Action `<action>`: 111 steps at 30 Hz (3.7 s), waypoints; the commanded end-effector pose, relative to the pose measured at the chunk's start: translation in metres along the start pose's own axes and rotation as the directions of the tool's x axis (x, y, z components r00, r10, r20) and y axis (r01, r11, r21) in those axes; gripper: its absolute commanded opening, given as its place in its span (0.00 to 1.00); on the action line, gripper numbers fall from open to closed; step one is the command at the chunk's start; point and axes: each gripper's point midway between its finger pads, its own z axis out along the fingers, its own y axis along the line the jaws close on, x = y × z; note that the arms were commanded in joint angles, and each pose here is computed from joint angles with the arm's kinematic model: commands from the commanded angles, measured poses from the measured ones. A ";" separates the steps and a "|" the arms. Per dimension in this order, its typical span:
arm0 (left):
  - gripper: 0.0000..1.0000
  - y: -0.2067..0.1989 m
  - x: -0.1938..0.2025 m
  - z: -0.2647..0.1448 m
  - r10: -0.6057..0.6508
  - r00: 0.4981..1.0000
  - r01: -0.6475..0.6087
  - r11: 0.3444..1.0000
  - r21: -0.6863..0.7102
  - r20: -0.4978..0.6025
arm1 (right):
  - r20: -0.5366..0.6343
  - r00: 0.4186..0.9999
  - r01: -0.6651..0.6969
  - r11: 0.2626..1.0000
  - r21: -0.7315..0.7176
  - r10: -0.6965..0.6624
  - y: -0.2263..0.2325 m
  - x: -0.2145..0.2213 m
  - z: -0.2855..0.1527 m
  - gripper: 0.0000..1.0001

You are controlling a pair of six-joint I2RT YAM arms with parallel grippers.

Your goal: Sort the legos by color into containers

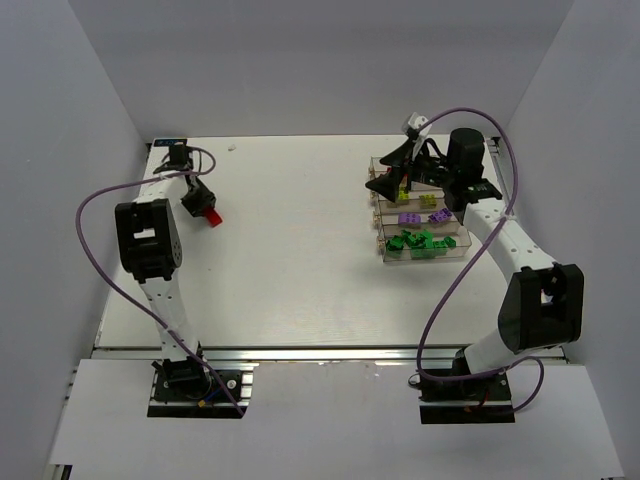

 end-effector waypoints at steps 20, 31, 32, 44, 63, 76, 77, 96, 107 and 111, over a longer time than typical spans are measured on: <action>0.00 -0.460 0.144 -0.189 0.015 0.997 -0.077 0.224 0.971 0.075 | 0.086 0.996 -0.004 0.968 0.251 -0.018 -0.038 -0.013 -0.106 0.00; 0.00 -0.491 0.148 -0.170 -0.193 0.949 -0.202 0.238 0.950 0.250 | 0.098 0.995 -0.053 0.954 0.296 0.024 -0.034 0.001 -0.132 0.00; 0.00 -0.491 0.145 -0.168 -0.217 0.942 -0.197 0.254 0.947 0.254 | 0.098 0.995 -0.057 0.953 0.298 0.029 -0.034 0.002 -0.133 0.00; 0.00 -0.498 0.172 -0.160 -0.227 0.949 -0.158 0.264 0.952 0.221 | 0.099 0.993 -0.095 0.947 0.307 0.068 -0.034 0.016 -0.136 0.00; 0.47 -0.487 0.190 -0.114 -0.154 0.945 -0.194 0.443 0.875 0.287 | 0.111 0.992 -0.091 0.946 0.312 0.059 -0.034 0.011 -0.137 0.00; 0.74 -0.492 0.165 -0.170 -0.159 0.921 -0.275 0.382 0.882 0.356 | 0.090 0.994 -0.086 0.957 0.278 0.063 -0.030 0.011 -0.135 0.00; 0.72 -0.490 0.160 -0.179 -0.160 0.915 -0.289 0.378 0.880 0.369 | 0.076 0.994 -0.103 0.958 0.268 0.085 -0.029 0.016 -0.135 0.00; 0.98 -0.223 0.129 -0.314 0.110 0.830 -0.522 0.499 0.692 0.546 | -0.063 0.926 -0.298 0.824 0.482 0.372 -0.049 0.049 -0.156 0.90; 0.98 -0.147 0.128 -0.350 0.065 0.810 -0.515 0.554 0.655 0.582 | 0.005 0.916 -0.319 0.721 0.616 0.401 -0.042 0.050 -0.175 0.89; 0.98 -0.148 0.132 -0.353 0.090 0.811 -0.527 0.542 0.655 0.578 | 0.019 0.901 -0.347 0.691 0.634 0.434 -0.042 0.051 -0.178 0.89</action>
